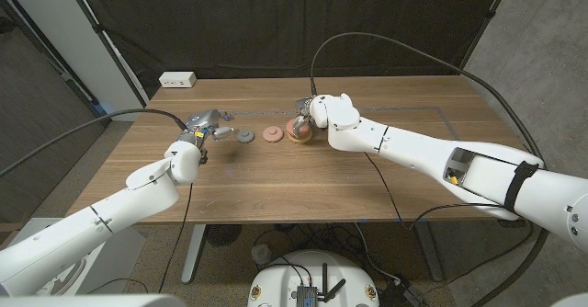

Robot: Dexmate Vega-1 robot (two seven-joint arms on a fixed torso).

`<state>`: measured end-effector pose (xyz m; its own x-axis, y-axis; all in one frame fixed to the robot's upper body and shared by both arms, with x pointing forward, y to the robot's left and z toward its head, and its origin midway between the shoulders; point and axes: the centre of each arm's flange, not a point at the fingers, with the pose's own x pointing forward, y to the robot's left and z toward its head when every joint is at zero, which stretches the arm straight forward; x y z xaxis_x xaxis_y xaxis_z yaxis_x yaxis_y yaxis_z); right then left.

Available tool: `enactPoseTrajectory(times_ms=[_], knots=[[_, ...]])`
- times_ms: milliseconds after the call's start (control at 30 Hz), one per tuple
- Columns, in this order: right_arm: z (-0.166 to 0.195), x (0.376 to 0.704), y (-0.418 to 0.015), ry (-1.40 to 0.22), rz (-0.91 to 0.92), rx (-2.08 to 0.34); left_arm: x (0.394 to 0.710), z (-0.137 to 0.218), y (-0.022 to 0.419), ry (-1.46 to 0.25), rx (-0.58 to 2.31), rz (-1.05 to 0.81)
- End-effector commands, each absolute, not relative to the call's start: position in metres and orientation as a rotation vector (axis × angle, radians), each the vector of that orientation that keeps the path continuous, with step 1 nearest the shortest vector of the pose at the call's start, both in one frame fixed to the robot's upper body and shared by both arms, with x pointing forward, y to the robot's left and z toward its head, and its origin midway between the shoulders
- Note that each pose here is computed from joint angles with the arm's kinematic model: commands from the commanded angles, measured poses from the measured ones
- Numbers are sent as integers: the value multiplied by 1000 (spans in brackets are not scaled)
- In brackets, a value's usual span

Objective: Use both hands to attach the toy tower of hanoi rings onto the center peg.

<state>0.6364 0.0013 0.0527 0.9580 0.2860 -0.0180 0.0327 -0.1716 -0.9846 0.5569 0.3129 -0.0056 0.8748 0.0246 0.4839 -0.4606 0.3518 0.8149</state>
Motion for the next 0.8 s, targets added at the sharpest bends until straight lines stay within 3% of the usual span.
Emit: enactPoseTrajectory(times_ms=[33, 800], knots=[[47, 642, 0, -230, 222, -1743, 558, -6, 312, -420, 1177, 325], [43, 651, 1, -206, 226, -1748, 558, -9, 312, -415, 1163, 327]])
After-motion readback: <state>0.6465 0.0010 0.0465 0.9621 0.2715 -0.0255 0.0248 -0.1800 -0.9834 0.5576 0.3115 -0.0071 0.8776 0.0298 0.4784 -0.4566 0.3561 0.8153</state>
